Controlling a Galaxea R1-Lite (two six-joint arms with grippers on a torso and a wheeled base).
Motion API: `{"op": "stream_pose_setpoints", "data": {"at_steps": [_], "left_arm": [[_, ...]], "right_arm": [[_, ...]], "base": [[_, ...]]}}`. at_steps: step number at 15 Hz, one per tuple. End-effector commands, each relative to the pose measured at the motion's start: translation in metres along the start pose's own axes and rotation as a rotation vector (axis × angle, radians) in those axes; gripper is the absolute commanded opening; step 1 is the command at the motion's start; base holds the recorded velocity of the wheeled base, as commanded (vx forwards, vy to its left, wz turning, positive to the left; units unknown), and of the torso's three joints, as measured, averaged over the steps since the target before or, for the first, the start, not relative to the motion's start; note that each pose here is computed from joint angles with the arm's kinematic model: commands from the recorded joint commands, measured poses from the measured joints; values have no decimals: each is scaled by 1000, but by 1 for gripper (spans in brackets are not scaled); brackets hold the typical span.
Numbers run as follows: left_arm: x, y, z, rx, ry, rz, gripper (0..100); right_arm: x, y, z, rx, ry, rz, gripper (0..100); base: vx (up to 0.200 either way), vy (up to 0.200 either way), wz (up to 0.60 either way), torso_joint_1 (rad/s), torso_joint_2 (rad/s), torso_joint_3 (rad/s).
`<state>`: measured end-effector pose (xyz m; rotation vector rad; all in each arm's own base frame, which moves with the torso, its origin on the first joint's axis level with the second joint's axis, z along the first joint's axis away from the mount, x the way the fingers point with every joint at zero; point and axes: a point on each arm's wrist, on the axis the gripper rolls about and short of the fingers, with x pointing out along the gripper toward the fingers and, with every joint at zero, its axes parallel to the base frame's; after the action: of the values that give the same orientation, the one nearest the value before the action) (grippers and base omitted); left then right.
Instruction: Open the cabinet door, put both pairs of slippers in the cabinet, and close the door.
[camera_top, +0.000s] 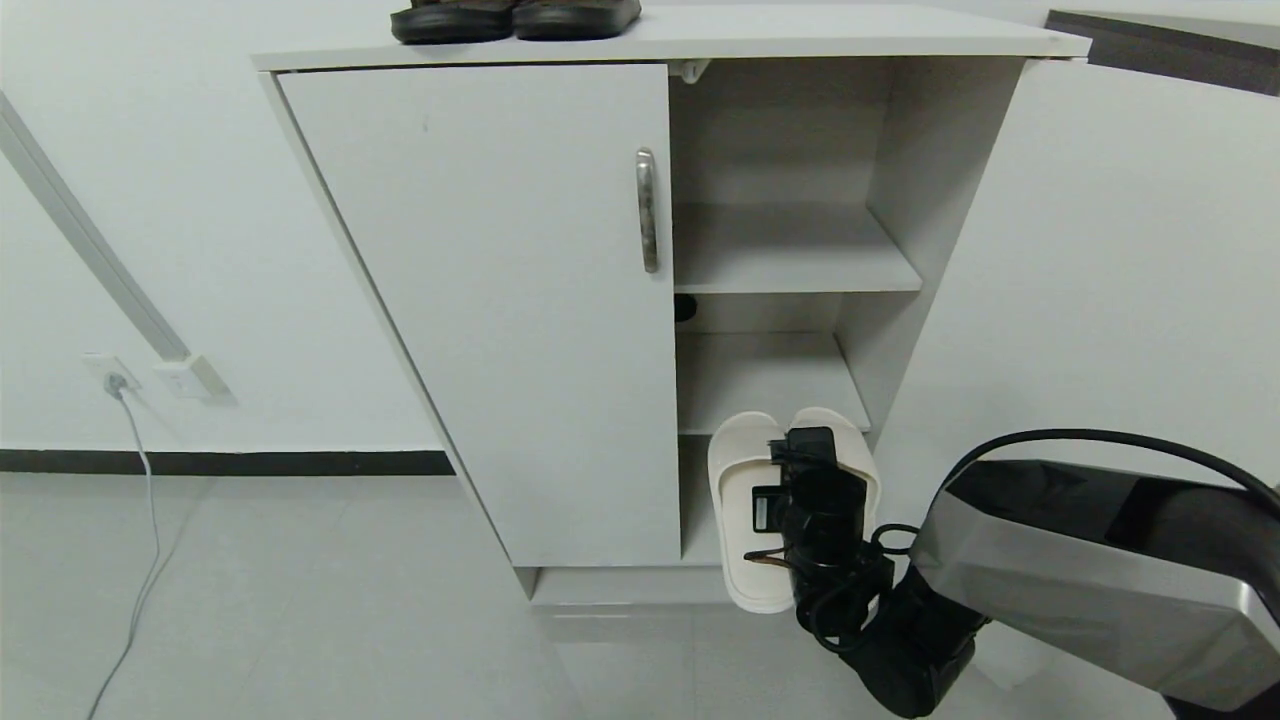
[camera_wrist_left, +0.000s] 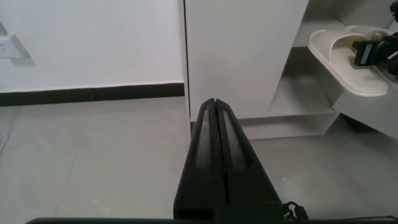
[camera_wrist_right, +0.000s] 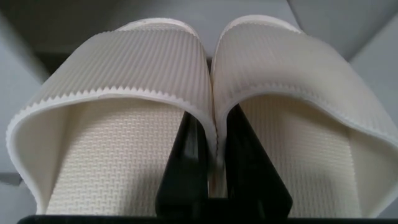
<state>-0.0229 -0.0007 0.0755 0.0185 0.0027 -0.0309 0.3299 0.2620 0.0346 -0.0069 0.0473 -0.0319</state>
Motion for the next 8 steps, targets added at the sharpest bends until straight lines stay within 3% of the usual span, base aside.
{"op": "stream_pose_setpoints", "data": {"at_steps": [1, 7, 8], "left_arm": [[0, 0, 0, 0, 2, 0, 0], [0, 0, 0, -2, 2, 2, 0], [0, 0, 0, -2, 0, 2, 0]], "right_arm": [[-1, 0, 2, 3, -3, 2, 0], [0, 1, 1, 3, -3, 2, 0], [2, 0, 2, 5, -5, -1, 0]], "base": [[200, 0, 0, 2, 2, -2], [200, 0, 0, 4, 2, 1], [0, 0, 0, 0, 0, 0]]}}
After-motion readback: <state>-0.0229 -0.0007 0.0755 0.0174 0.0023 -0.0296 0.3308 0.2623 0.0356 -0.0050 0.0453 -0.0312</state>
